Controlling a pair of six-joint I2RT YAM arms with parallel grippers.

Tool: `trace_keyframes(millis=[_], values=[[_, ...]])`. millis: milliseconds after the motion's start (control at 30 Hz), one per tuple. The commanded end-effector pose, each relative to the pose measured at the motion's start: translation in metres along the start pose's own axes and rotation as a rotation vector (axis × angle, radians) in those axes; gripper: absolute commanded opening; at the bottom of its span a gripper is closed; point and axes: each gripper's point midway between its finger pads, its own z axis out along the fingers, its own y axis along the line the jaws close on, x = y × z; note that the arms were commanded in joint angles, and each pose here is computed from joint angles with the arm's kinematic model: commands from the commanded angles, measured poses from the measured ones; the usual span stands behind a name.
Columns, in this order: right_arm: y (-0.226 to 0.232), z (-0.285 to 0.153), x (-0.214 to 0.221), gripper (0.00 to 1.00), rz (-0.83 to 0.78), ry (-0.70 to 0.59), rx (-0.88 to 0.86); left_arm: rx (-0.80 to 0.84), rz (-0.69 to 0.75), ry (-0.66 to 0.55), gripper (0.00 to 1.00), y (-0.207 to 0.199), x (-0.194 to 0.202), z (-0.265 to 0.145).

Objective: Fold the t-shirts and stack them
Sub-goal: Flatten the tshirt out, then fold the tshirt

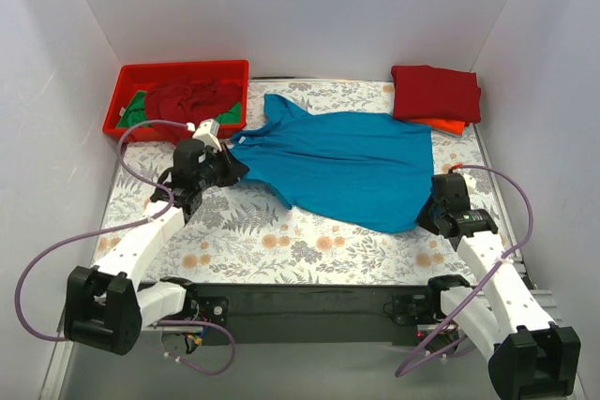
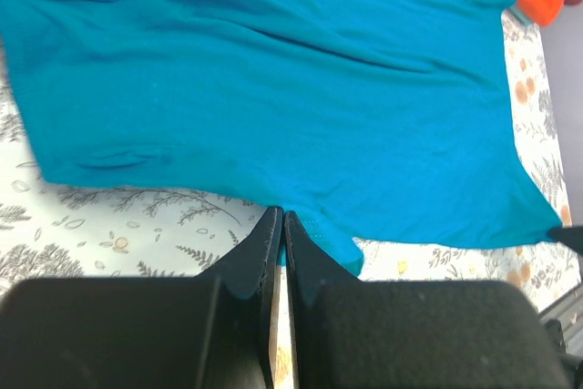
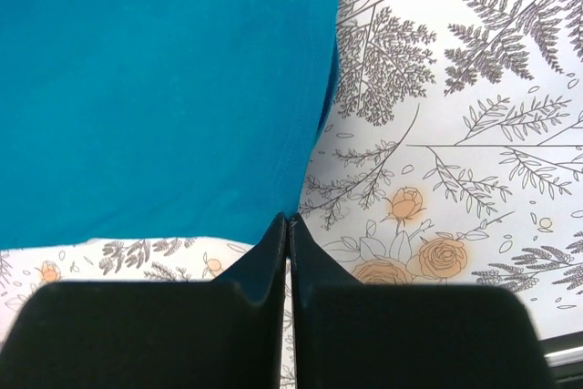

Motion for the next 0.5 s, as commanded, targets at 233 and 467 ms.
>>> trace_keyframes(millis=[233,467], values=[[0.024,-0.041,-0.025,0.01,-0.082,-0.082,-0.154,-0.093,-0.076,-0.140,0.00,-0.005,-0.013,-0.062],[0.028,-0.074,-0.035,0.01,-0.081,-0.149,-0.223,-0.067,-0.109,-0.176,0.00,-0.015,-0.008,-0.092]])
